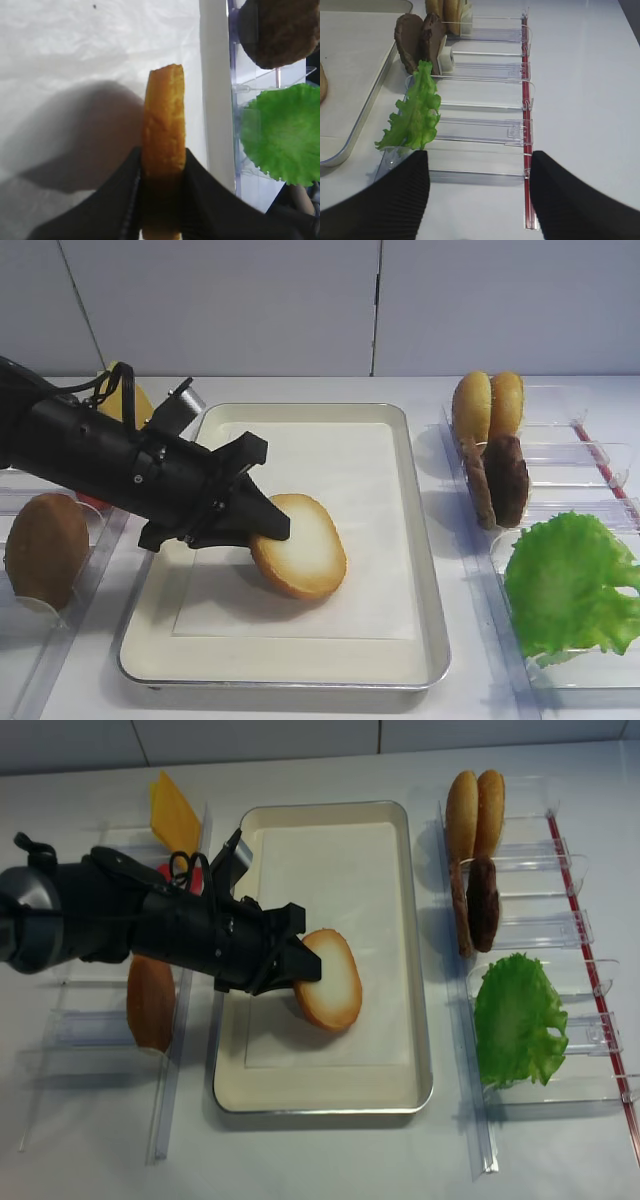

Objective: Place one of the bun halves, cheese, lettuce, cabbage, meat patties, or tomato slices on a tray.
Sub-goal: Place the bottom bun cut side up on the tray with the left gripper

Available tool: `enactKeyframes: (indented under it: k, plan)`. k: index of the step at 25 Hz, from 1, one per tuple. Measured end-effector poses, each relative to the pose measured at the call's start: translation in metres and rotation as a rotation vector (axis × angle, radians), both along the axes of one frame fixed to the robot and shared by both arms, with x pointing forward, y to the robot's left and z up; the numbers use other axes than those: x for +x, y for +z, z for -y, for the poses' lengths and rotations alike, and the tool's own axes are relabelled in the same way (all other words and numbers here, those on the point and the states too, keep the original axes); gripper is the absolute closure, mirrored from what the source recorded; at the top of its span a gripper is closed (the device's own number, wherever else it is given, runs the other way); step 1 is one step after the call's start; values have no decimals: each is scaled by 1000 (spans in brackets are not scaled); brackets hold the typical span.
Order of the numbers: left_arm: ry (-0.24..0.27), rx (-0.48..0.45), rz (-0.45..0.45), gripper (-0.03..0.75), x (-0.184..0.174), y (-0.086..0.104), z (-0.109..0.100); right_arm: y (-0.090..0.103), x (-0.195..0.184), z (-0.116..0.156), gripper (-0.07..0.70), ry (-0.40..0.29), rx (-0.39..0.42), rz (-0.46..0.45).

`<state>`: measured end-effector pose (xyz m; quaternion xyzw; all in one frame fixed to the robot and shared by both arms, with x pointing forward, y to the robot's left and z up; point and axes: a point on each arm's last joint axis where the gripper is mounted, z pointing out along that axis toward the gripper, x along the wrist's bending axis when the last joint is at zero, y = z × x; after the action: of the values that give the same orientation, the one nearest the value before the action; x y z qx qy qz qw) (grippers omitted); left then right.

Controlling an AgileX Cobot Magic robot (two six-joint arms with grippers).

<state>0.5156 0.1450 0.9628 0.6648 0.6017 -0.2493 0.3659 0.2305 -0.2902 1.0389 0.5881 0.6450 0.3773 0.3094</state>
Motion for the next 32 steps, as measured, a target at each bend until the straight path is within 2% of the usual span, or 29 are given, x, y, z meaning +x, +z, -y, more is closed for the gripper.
enactKeyframes:
  k: [6, 9, 15, 17, 23, 32]
  plan:
    - [-4, -5, -13, 573, -1, 0, 0, 0, 0, 0, 183, 0, 0, 0]
    - [-20, -11, -12, 535, -2, 1, 1, 0, 0, 0, 183, 0, 0, 0]
    - [-41, -19, -2, 288, -3, 1, 1, 0, 0, 0, 183, 0, 0, 0]
    - [-46, -21, -1, 251, -3, 1, 1, 0, 0, 0, 183, 0, 0, 0]
    - [-69, -9, 22, 228, -3, 2, 1, 0, 0, 0, 183, 0, 0, 0]
    - [-118, 119, 39, 228, 7, 11, -2, 0, 0, 0, 183, 0, 0, 0]
